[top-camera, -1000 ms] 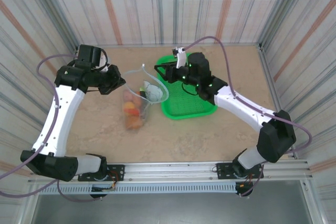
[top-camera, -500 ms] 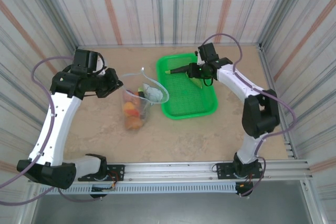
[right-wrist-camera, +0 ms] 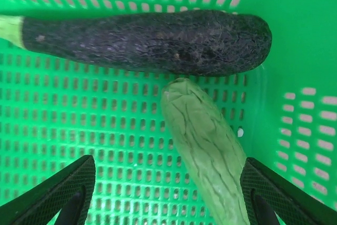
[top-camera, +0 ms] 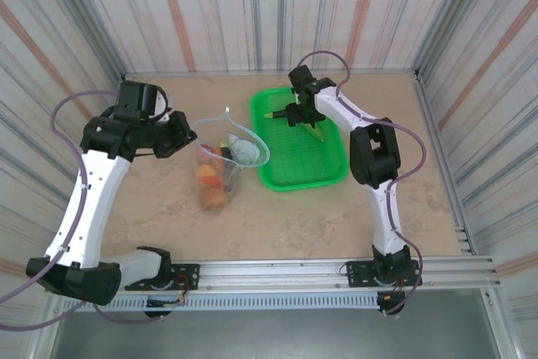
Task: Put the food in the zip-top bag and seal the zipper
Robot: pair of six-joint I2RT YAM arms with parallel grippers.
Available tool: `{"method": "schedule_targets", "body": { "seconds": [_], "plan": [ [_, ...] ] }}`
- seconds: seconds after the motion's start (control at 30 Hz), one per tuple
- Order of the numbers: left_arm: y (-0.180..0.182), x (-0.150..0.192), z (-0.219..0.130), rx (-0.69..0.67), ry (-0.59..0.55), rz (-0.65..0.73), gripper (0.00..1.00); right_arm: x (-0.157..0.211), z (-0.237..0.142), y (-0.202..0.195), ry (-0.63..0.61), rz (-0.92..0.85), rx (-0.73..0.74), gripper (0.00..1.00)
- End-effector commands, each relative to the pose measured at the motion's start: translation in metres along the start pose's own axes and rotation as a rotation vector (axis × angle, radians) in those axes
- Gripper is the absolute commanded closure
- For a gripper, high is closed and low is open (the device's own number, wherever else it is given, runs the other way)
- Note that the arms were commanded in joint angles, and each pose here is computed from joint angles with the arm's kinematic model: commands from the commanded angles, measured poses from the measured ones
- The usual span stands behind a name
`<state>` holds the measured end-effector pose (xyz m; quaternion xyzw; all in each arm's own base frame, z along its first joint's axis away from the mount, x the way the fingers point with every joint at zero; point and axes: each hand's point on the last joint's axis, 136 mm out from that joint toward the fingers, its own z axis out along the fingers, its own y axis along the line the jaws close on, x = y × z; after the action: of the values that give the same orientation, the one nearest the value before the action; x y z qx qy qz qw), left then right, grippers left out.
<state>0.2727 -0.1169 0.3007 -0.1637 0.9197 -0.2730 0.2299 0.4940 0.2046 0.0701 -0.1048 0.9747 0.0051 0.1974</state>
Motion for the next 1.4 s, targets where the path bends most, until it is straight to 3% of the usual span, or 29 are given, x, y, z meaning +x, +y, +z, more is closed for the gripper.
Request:
{"method": "schedule_targets", "body": {
  "seconds": [0.0, 0.2, 0.4, 0.6, 0.73, 0.9, 1.13, 1.37],
  "plan": [
    [-0.003, 0.0, -0.005, 0.014, -0.02, 0.038, 1.0, 0.013, 0.011, -0.015, 0.08, -0.018, 0.029, 0.23],
    [-0.002, 0.0, -0.003, 0.007, -0.018, 0.033, 1.0, 0.019, 0.029, -0.008, 0.126, -0.041, 0.019, 0.28],
    [-0.001, 0.0, -0.002, 0.004, -0.015, 0.029, 1.0, 0.022, 0.032, -0.002, 0.124, -0.044, 0.006, 0.5],
    [-0.001, -0.002, -0.003, -0.004, -0.02, 0.025, 1.0, 0.015, 0.018, -0.004, 0.082, -0.036, 0.005, 0.65],
    [-0.001, -0.001, -0.002, -0.002, -0.016, 0.019, 1.0, 0.007, -0.005, -0.001, 0.033, -0.02, -0.024, 0.68],
    [-0.001, -0.002, -0.004, -0.003, -0.019, 0.012, 1.0, -0.006, -0.063, 0.018, -0.093, 0.08, -0.194, 0.68],
    [-0.001, 0.0, -0.005, -0.007, -0.015, -0.006, 1.0, -0.027, -0.18, 0.053, -0.432, 0.053, -0.345, 0.73],
    [0.0, -0.002, -0.007, -0.013, -0.022, -0.018, 1.0, -0.028, -0.281, 0.106, -0.737, 0.094, -0.763, 0.73]
  ]
}}
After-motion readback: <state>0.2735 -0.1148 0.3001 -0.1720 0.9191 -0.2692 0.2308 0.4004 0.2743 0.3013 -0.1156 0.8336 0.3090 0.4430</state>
